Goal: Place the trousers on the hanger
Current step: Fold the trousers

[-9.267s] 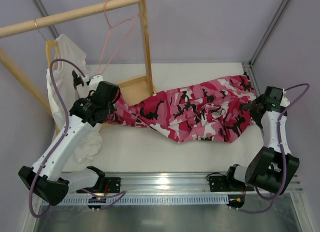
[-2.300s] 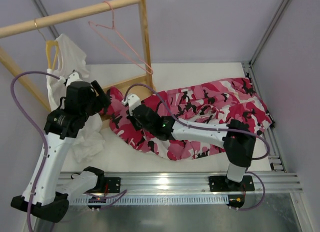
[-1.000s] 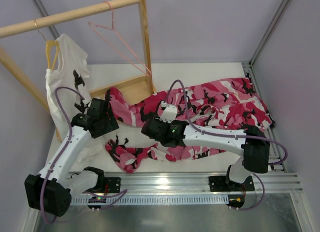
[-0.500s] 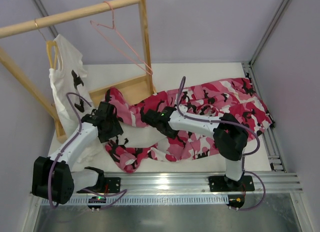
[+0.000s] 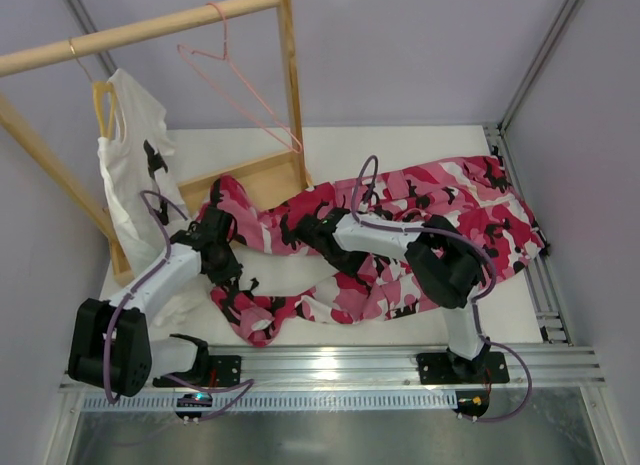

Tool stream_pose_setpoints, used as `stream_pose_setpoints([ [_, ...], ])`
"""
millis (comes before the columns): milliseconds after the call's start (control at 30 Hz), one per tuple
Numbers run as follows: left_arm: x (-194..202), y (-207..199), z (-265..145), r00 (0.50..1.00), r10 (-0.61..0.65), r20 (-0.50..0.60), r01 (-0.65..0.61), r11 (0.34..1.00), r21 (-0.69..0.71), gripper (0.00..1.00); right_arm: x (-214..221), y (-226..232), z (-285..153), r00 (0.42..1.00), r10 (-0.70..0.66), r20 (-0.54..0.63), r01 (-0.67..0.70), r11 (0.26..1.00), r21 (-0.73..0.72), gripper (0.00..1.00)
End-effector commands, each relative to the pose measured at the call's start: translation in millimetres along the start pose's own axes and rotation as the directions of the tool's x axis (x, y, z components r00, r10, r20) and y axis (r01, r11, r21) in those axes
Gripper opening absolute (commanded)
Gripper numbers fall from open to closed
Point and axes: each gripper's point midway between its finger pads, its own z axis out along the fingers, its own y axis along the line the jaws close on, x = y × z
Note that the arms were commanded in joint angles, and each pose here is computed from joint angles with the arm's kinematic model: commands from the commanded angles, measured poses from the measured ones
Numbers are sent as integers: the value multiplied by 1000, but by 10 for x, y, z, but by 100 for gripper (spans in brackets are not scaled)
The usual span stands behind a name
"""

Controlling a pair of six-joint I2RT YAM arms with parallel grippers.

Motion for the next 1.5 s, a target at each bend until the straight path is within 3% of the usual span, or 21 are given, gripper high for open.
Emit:
stream_pose_setpoints([
  [0, -45, -82, 9, 1000, -6, 19, 6, 999, 35, 23, 8, 20, 85, 999, 35, 14, -35, 999, 16, 47],
  [33, -55, -85, 1, 1000, -5, 23, 5, 999, 37, 11, 8, 10, 109, 999, 34, 15, -34, 999, 24, 47],
  [100, -101, -107, -33, 999, -4, 35, 3, 999, 40, 0, 17, -13, 149, 999, 30, 16, -31, 999, 39, 44],
  [133, -114, -104, -51, 999, -1, 38, 0, 999, 36, 0, 26, -32, 166, 999, 32, 17, -33, 998, 45, 42],
  [200, -179, -115, -110, 998, 3, 57, -5, 999, 32, 0, 0, -50, 160, 999, 39, 25, -40, 998, 45, 26],
  [267, -222, -126, -163, 998, 7, 70, -10, 999, 33, 0, -7, -65, 150, 999, 41, 24, -42, 998, 40, 15],
  [300, -272, -135, -202, 996, 9, 86, -11, 999, 31, 0, -41, -62, 116, 999, 47, 28, -48, 998, 30, 4],
  [633, -543, -39, -500, 981, 23, 194, -17, 999, -34, 0, -464, -60, -293, 986, 120, 115, -109, 989, -95, 4],
  [667, -557, -36, -525, 980, 24, 200, -17, 999, -35, 4, -501, -61, -311, 984, 129, 127, -116, 988, -104, 4],
  [700, -557, -35, -535, 979, 23, 201, -17, 999, -34, 17, -514, -62, -330, 982, 137, 127, -123, 986, -110, 4],
  [733, -547, -37, -538, 980, 21, 199, -16, 999, -29, 41, -532, -79, -333, 981, 145, 131, -131, 985, -110, 4],
  [933, -346, -43, -403, 991, 11, 134, -11, 1000, 4, 63, -587, -171, -380, 974, 176, 140, -158, 979, -128, 3],
  [1267, -312, -396, -65, 998, -26, 58, 19, 993, 115, 70, -525, -200, -336, 980, 150, 128, -132, 981, -139, 4],
  [1467, -255, -404, 120, 1000, -15, 17, 14, 997, 72, 69, -509, -246, -289, 980, 147, 133, -129, 983, -134, 4],
])
